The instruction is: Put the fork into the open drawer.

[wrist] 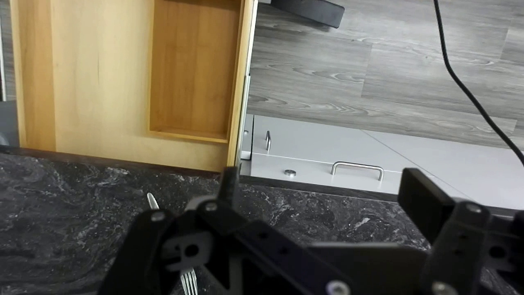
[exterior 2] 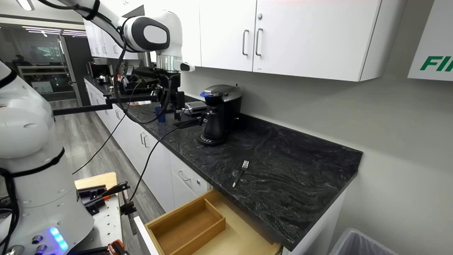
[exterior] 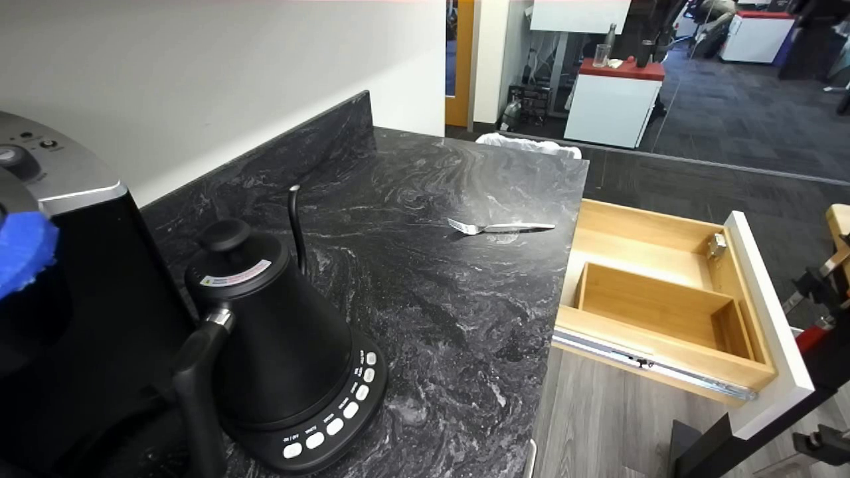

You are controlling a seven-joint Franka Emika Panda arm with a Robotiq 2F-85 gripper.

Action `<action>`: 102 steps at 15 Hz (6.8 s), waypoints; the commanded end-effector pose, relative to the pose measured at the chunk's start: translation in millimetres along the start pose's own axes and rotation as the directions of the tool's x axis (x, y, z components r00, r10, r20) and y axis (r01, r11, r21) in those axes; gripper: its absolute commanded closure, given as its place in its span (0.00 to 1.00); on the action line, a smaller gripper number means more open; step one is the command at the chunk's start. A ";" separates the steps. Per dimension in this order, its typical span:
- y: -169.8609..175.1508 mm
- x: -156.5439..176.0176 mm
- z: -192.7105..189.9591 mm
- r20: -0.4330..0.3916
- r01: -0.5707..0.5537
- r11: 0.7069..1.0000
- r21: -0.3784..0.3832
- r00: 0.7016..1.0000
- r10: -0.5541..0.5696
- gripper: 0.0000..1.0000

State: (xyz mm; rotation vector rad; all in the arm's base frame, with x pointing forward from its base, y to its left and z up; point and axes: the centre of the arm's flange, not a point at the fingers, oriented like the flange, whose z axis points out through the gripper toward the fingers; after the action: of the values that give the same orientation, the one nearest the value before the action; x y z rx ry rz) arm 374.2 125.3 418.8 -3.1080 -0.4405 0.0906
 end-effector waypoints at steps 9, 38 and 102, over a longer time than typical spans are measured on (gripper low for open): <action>69.9 38.4 1.1 0.007 0.096 0.994 0.061 0.995 -0.096 0.00; 124.6 211.6 151.8 -0.308 0.056 0.994 -0.093 0.948 -0.083 0.00; 171.6 247.9 278.0 -0.101 0.079 0.997 -0.007 0.992 -0.079 0.00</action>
State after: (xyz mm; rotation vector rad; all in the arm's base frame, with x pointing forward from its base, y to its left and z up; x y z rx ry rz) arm 637.1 34.9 129.8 -3.0993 -0.5552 -0.0184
